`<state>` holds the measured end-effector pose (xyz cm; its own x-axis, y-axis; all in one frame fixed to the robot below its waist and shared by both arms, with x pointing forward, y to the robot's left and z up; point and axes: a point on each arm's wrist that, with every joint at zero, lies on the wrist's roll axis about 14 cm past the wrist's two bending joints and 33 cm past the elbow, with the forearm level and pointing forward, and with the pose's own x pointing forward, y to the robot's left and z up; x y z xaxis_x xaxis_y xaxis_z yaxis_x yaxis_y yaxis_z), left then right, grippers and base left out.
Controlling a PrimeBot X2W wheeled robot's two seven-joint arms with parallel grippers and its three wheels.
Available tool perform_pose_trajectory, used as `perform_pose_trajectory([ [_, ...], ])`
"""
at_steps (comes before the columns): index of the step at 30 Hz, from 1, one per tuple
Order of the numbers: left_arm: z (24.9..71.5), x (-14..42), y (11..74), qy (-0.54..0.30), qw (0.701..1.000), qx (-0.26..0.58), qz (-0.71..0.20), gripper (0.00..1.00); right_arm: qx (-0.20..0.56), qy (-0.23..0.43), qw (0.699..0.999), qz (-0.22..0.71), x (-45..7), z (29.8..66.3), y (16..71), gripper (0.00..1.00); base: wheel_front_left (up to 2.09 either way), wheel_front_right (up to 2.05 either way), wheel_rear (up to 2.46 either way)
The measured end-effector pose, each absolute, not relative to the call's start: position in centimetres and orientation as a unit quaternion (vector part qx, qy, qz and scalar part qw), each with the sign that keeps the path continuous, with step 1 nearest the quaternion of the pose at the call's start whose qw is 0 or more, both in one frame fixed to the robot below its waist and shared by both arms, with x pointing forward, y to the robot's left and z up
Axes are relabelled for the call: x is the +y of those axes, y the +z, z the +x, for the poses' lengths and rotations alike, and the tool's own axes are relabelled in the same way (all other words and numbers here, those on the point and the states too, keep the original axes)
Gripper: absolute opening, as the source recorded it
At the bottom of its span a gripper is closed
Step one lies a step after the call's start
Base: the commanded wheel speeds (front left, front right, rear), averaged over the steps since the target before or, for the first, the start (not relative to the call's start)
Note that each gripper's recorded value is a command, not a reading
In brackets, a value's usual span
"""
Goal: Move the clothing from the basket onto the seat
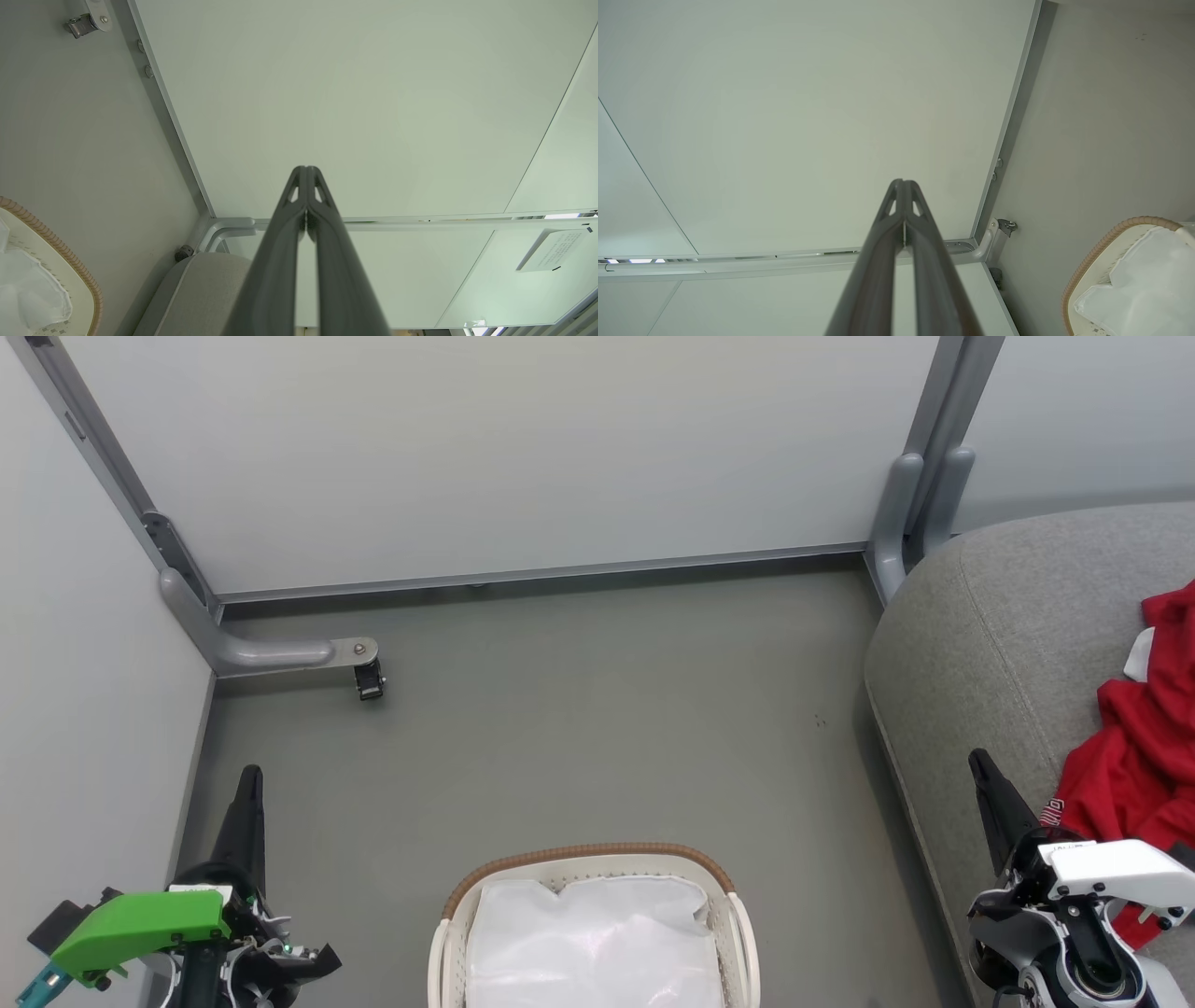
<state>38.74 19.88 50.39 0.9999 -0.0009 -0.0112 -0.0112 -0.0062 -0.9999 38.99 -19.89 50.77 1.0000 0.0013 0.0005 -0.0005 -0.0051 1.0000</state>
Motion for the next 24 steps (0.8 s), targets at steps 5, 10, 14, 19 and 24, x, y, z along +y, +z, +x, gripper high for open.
perform_pose_trajectory([
  [5,38.74,19.88,50.39,0.004,0.705,0.004,-0.709,0.0,0.0,0.001,0.705,0.709,-19.89,38.99,50.77,0.0,0.0,0.0,0.0],
  [10,38.74,19.88,50.38,0.004,0.705,0.004,-0.709,0.0,0.0,0.001,0.705,0.709,-19.89,38.99,50.77,0.0,0.0,0.0,0.0],
  [14,38.74,19.88,50.39,0.004,0.705,0.004,-0.709,0.0,0.0,0.001,0.705,0.709,-19.89,38.99,50.77,0.0,0.0,0.0,0.0],
  [19,38.74,19.88,50.39,0.004,0.705,0.004,-0.709,0.0,0.0,0.001,0.705,0.709,-19.89,38.99,50.77,0.0,0.0,0.0,0.0],
  [24,38.74,19.88,50.38,0.004,0.705,0.004,-0.709,0.0,0.0,0.001,0.705,0.709,-19.89,38.99,50.77,0.0,0.0,0.0,0.0],
])
